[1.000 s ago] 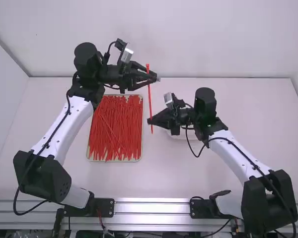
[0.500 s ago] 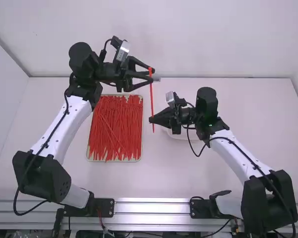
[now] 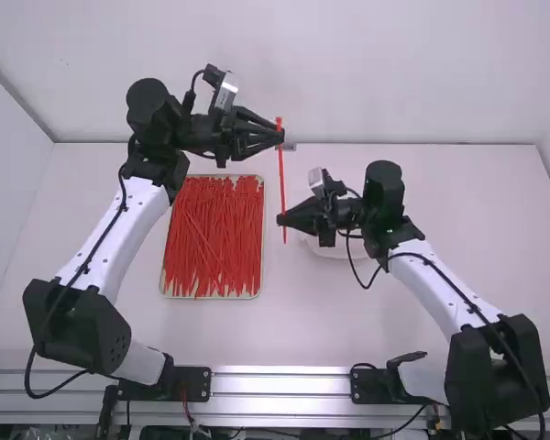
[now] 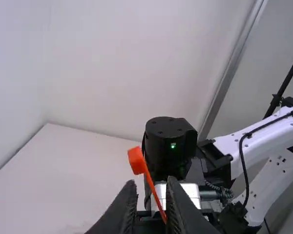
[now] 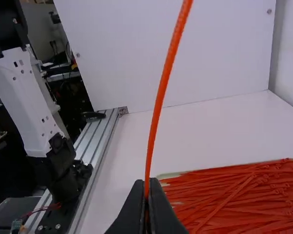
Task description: Fasten the cable tie
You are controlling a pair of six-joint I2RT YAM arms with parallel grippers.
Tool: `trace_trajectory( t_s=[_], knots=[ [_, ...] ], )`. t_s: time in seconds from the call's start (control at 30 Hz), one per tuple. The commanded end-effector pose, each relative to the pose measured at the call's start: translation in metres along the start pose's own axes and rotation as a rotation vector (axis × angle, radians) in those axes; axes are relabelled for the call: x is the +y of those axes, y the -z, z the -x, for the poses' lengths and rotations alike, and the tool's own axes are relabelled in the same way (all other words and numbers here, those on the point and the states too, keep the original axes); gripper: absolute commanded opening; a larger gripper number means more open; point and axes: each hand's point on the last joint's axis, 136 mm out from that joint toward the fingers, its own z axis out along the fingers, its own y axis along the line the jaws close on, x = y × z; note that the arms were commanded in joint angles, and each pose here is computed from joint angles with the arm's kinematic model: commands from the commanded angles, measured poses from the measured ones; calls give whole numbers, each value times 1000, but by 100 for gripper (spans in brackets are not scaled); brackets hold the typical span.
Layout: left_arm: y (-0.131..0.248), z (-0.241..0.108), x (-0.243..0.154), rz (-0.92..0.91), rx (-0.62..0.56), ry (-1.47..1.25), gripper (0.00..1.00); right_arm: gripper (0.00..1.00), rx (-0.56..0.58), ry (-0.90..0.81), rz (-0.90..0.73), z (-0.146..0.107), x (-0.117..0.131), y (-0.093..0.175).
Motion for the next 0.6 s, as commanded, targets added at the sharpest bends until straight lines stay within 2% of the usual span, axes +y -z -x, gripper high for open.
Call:
trace_trajectory(
  t_s=[0.0,0.57],
  knots=[
    [1,13,-4,9,-12,-36,15,0,-8,31,5,11,0,0],
    [1,19,1,45,-41,-15,17,0,-7,38,-20,11,-4,0]
  ],
)
